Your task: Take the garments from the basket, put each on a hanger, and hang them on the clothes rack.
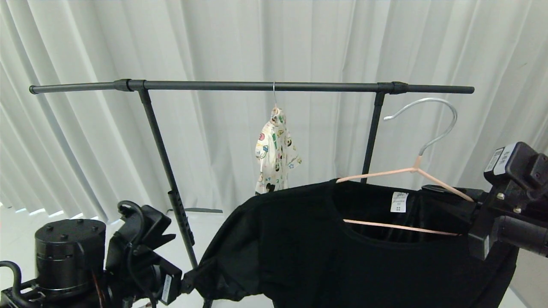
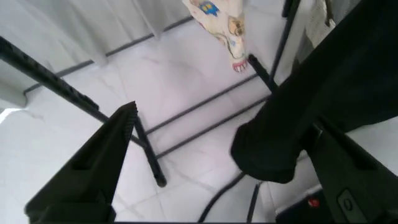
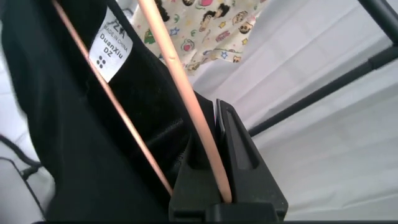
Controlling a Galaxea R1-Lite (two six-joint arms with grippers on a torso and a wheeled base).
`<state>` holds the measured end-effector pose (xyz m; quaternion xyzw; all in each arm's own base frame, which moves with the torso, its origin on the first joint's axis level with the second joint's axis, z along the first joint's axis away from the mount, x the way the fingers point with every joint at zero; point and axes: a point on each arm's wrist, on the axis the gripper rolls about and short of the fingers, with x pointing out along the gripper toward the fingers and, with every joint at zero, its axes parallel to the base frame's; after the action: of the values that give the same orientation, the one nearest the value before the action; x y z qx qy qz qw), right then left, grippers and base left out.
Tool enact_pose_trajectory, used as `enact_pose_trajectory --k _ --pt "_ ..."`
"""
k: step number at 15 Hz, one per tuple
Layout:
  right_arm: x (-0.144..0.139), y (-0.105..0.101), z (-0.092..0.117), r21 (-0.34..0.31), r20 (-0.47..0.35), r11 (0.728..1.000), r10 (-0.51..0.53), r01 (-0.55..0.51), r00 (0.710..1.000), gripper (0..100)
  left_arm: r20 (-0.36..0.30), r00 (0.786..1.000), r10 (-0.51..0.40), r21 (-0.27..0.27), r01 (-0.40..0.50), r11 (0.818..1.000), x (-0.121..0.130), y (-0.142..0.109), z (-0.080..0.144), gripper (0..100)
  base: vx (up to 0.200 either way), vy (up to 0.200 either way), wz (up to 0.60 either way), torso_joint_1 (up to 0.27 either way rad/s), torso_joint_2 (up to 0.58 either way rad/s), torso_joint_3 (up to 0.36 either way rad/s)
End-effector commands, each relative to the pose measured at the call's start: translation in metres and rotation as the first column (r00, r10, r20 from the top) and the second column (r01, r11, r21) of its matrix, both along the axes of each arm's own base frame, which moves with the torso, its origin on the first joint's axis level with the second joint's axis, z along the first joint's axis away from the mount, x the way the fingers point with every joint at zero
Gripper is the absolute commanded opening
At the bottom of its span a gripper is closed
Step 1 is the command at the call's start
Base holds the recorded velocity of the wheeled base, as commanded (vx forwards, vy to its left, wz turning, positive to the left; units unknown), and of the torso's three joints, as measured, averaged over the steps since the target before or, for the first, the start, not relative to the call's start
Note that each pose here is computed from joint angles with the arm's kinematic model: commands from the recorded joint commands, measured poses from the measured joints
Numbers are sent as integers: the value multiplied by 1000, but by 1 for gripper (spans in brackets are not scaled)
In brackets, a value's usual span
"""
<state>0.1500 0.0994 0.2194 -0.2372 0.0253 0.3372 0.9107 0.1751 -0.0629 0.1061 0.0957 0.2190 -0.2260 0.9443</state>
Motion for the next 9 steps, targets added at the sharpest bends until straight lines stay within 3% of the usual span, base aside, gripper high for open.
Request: enact_pose_trajectory --k 1,2,3,5,9 --pt "0 -2 0 13 -7 999 -29 30 1000 0 117 989 86 -122 -72 990 6 3 30 100 0 0 0 0 0 0" --pt "0 -4 2 20 -5 998 -60 60 998 0 174 972 159 -166 -131 977 11 2 46 100 0 0 0 0 0 0" --pt "1 -7 2 26 -6 996 -89 89 996 0 218 951 218 -176 -181 968 16 2 57 100 0 0 0 0 0 0" --pt "3 -18 -3 25 -21 989 -148 149 989 0 268 930 250 -193 -202 960 9 5 70 100 0 0 0 0 0 0" --pt "2 -27 -8 43 -53 975 -215 217 975 0 225 951 214 -175 -176 969 -10 10 75 100 0 0 0 0 0 0"
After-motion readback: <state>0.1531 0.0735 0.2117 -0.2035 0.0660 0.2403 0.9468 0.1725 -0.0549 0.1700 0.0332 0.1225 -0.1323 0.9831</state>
